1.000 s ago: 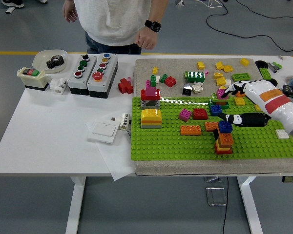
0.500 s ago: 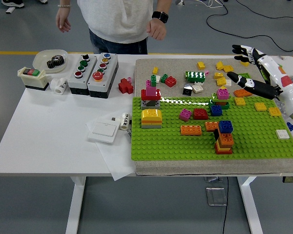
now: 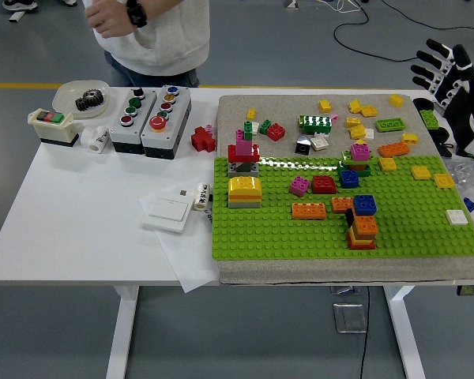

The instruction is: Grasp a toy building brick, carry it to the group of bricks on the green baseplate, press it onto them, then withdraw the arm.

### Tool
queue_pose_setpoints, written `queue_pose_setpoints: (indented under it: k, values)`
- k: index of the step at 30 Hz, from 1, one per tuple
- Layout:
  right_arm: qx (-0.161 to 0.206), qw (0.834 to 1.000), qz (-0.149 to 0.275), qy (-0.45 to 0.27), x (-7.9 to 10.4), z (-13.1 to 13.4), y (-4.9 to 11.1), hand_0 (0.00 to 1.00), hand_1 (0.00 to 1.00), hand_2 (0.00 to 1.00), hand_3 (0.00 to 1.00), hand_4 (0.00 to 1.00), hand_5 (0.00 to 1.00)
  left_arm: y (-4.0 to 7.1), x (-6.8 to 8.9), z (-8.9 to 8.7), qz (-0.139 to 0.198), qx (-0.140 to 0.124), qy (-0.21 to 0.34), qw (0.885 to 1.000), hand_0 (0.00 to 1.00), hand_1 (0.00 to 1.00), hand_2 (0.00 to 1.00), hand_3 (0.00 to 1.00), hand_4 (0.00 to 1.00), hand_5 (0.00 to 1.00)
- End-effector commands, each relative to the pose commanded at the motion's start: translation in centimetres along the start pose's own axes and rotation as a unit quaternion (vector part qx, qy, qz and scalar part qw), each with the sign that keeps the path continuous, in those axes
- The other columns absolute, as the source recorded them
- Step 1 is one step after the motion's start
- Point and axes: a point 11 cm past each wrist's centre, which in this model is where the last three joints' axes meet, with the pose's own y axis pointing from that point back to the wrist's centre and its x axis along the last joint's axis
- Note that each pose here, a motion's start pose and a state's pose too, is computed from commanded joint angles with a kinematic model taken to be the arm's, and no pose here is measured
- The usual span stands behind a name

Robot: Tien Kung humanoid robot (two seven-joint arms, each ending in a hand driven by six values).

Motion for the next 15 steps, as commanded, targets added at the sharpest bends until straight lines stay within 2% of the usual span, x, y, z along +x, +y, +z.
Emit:
queue_pose_setpoints:
  k: [4, 15]
  values:
    - [-0.004, 0.997, 0.017, -0.071, 0.6, 0.0, -0.3, 0.905, 0.847, 0.882, 0.886, 0.998, 0.898, 0.0, 0.0, 0.0, 0.0, 0.0, 0.0, 1.0, 0.423, 0.474, 0.518, 0.595, 0.619, 0.761]
    - [-0.009, 0.996, 0.027, -0.087, 1.4, 0.5, -0.7, 0.905, 0.84, 0.876, 0.879, 0.998, 0.927, 0.0, 0.1, 0.1, 0.002, -0.001, 0.0, 1.0, 0.422, 0.472, 0.515, 0.597, 0.619, 0.76]
